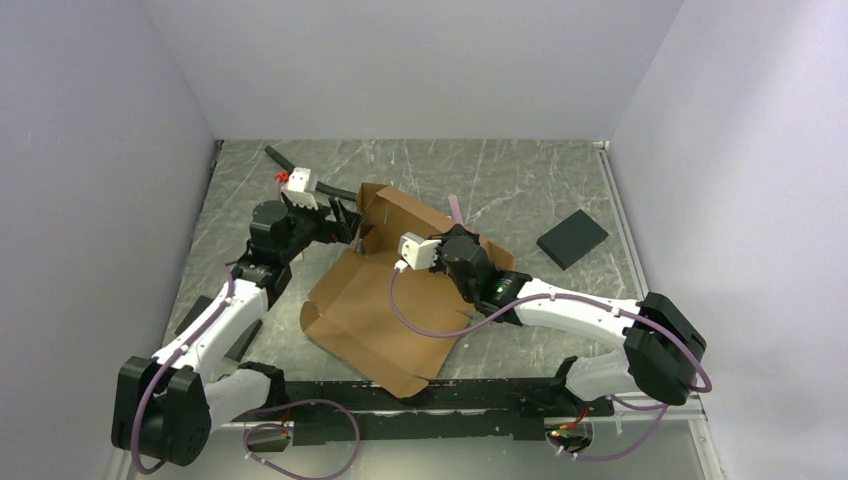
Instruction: Fold the paper box
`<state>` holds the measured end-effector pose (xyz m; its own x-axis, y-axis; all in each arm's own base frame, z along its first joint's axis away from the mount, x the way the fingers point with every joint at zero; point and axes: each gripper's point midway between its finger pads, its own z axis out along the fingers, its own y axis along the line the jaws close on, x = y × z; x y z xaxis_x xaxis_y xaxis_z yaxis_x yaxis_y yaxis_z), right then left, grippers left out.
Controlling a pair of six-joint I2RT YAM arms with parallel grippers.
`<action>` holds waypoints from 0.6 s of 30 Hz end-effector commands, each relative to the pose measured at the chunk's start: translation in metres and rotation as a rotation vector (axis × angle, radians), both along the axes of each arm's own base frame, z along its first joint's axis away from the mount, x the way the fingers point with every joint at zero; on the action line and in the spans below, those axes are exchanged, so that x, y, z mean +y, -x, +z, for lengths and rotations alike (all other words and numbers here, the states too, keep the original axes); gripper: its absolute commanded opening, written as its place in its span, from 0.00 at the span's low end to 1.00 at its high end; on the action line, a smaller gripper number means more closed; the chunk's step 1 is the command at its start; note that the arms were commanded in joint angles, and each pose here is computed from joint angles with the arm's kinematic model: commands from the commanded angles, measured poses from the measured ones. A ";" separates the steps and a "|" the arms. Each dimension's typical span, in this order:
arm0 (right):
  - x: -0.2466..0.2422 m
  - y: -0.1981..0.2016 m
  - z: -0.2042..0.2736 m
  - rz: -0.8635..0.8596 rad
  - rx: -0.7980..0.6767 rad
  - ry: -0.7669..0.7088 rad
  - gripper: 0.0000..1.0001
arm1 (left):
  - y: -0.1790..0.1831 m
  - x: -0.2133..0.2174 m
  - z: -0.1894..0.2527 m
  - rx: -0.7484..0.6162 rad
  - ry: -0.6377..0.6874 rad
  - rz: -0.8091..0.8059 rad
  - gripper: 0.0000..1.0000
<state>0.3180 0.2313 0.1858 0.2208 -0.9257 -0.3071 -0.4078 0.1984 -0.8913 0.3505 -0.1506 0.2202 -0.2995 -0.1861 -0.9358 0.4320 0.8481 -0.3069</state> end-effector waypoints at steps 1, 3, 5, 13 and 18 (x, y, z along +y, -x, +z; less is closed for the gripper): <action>0.003 0.015 -0.032 0.045 0.113 0.038 0.01 | 0.010 -0.003 -0.020 0.075 0.089 0.022 0.97; 0.004 0.014 -0.033 0.044 0.119 0.038 0.01 | 0.012 -0.010 -0.028 0.091 0.090 0.014 0.96; 0.004 0.015 -0.033 0.045 0.120 0.038 0.01 | 0.010 -0.015 -0.036 0.103 0.054 0.035 0.95; 0.004 0.015 -0.034 0.041 0.128 0.037 0.01 | -0.022 -0.008 -0.053 0.174 -0.051 0.186 0.68; 0.004 0.014 -0.034 0.039 0.123 0.035 0.01 | -0.035 -0.002 -0.053 0.192 -0.108 0.236 0.45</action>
<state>0.3177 0.2313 0.1854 0.2138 -0.9224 -0.3216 -0.4111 0.2137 -0.8862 0.3697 -0.1607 0.1458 -0.4833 -0.1714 -0.8585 0.2118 0.9286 -0.3046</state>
